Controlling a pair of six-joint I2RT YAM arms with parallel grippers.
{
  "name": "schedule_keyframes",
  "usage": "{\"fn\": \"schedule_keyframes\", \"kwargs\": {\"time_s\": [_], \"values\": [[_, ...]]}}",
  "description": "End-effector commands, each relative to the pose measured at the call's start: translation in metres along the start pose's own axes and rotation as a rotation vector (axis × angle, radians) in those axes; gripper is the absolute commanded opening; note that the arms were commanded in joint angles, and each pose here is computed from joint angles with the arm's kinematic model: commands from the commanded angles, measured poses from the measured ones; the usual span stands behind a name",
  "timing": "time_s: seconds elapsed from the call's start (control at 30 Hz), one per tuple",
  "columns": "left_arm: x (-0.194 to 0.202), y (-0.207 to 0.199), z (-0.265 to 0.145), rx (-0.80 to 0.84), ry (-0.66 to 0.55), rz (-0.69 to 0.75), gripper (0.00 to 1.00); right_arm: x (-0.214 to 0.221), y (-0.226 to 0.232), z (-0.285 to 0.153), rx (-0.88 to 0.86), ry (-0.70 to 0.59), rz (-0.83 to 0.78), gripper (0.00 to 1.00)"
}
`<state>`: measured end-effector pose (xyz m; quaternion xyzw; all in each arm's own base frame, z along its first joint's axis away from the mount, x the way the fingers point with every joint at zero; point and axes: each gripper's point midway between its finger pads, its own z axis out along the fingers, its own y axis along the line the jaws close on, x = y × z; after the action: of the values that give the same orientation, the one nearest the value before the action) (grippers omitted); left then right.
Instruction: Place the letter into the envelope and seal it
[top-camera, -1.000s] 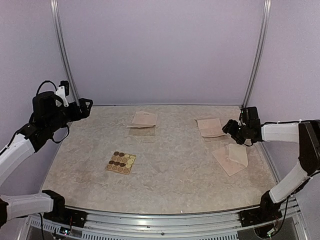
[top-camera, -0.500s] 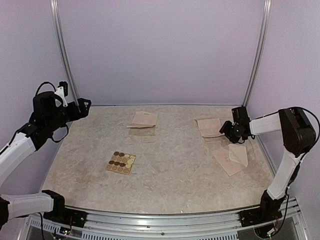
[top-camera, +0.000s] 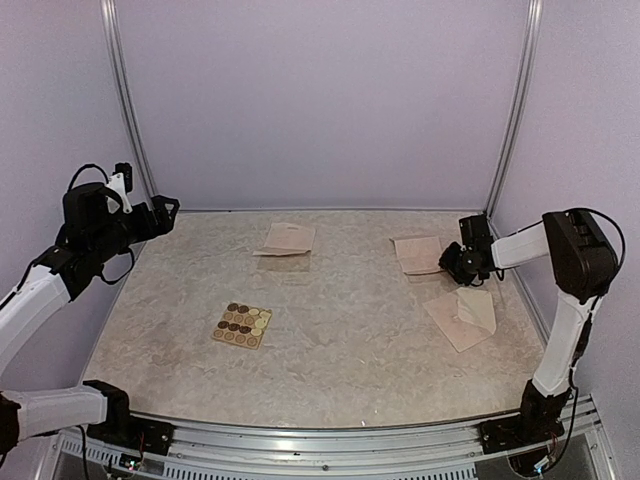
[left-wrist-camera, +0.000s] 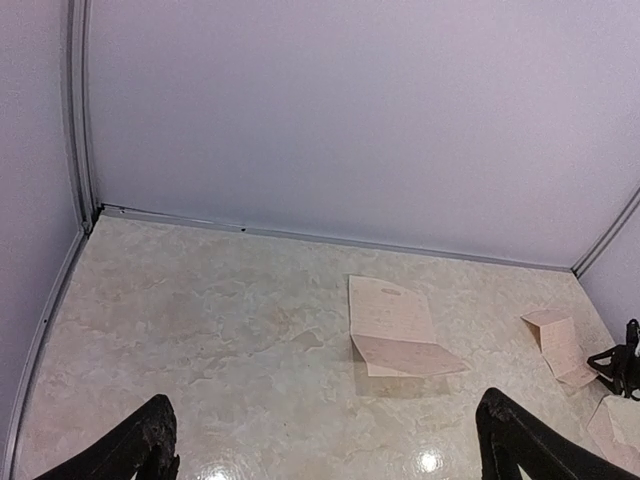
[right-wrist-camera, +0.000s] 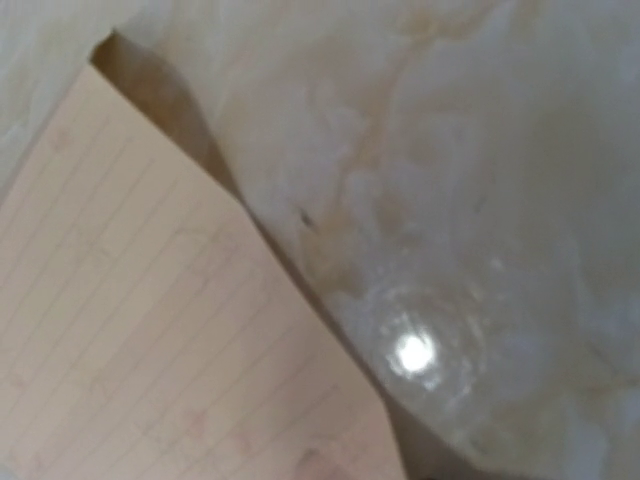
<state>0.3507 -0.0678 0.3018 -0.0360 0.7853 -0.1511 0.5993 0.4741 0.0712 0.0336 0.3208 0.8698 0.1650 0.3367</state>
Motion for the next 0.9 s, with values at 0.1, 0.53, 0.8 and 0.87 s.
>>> {"fn": "schedule_keyframes", "kwargs": {"time_s": [0.1,0.53,0.8,0.87], "values": [[-0.006,0.001,-0.002,0.006,-0.026,-0.010,0.99,-0.005,0.004,0.010,-0.052,-0.006,0.069,0.15],[0.009,-0.015,0.003,0.035,0.018,0.065,0.99,-0.036,0.067,-0.105,-0.319,-0.090,-0.239,0.00],[0.050,-0.063,0.003,0.132,0.105,-0.016,0.99,0.028,0.107,-0.190,-0.447,0.047,-0.587,0.00],[0.066,-0.077,-0.003,0.183,0.113,-0.101,0.99,0.053,0.120,-0.213,-0.528,0.091,-0.648,0.00]]}}
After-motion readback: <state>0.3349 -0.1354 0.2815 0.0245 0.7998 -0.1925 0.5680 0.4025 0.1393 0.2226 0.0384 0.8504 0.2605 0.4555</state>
